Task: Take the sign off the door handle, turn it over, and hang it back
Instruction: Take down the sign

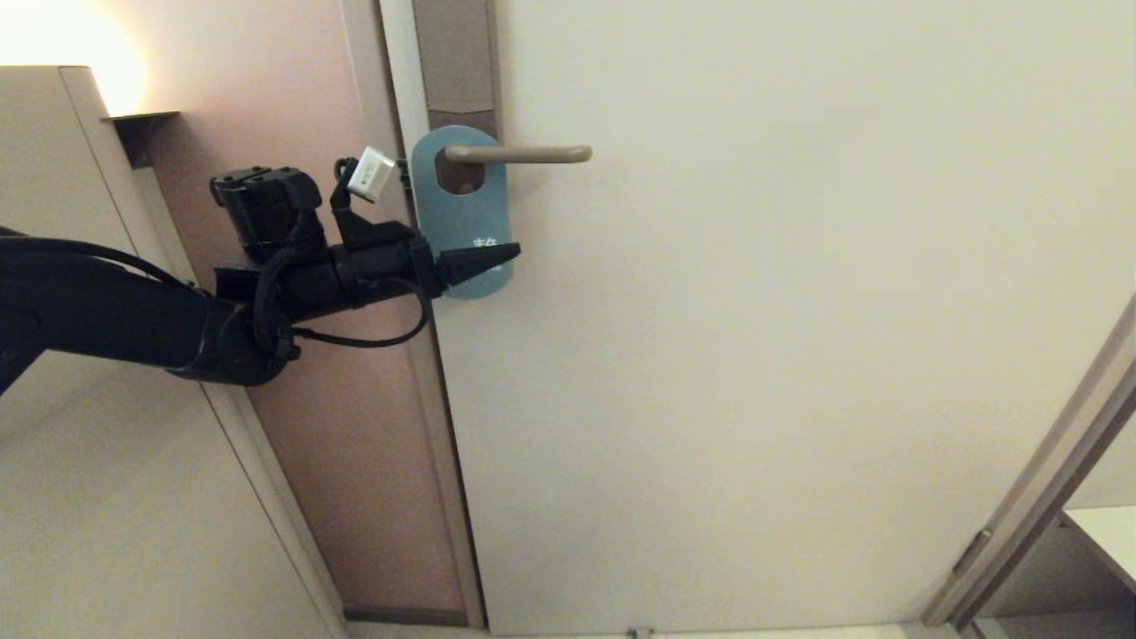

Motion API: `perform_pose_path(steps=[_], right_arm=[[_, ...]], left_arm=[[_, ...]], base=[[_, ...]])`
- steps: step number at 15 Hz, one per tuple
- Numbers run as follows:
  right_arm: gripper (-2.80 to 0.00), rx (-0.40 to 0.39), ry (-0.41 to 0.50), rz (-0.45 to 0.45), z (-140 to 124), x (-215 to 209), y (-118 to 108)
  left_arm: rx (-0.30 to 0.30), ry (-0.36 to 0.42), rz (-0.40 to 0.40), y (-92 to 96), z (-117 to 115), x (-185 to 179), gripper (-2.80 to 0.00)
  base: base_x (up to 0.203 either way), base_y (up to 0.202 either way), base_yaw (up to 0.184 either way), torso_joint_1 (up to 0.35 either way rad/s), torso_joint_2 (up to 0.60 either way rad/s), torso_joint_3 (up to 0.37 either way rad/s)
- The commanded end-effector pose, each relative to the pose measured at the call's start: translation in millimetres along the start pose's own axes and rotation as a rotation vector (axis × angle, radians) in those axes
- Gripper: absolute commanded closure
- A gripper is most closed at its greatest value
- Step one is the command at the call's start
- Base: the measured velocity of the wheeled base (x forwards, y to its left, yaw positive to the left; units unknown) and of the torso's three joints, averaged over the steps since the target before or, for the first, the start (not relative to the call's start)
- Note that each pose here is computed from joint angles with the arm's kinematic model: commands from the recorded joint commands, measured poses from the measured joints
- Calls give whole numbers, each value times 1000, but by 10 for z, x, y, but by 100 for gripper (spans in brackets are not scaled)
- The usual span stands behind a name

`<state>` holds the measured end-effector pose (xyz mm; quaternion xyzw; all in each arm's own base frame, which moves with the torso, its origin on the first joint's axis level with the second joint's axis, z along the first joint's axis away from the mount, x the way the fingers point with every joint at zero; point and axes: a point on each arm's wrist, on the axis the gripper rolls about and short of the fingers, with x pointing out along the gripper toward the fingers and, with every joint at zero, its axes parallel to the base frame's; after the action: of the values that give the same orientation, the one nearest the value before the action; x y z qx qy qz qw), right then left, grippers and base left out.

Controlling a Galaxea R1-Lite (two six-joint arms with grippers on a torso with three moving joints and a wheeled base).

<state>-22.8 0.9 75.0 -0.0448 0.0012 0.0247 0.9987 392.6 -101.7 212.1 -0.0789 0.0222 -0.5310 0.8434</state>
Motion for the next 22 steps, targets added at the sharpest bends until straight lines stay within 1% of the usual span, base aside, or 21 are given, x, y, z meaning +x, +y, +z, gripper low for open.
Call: perform_pose_path(steps=[1, 6, 7, 15, 22], right_arm=[[0, -1, 1, 0, 0, 1, 0], [0, -1, 1, 1, 0, 1, 0], [0, -1, 1, 1, 0, 1, 0], [0, -1, 1, 1, 0, 1, 0], [0, -1, 1, 0, 0, 1, 0]], left_arm=[[3, -2, -6, 13, -2, 14, -280], [25, -19, -12, 22, 23, 33, -280], [29, -22, -12, 24, 22, 34, 0], [39, -30, -13, 14, 45, 29, 0], [60, -46, -18, -53, 147, -4, 0]], base=[[0, 0, 0, 0, 0, 0], [0, 0, 0, 0, 0, 0], [0, 0, 0, 0, 0, 0], [0, 0, 0, 0, 0, 0], [0, 0, 0, 0, 0, 0]])
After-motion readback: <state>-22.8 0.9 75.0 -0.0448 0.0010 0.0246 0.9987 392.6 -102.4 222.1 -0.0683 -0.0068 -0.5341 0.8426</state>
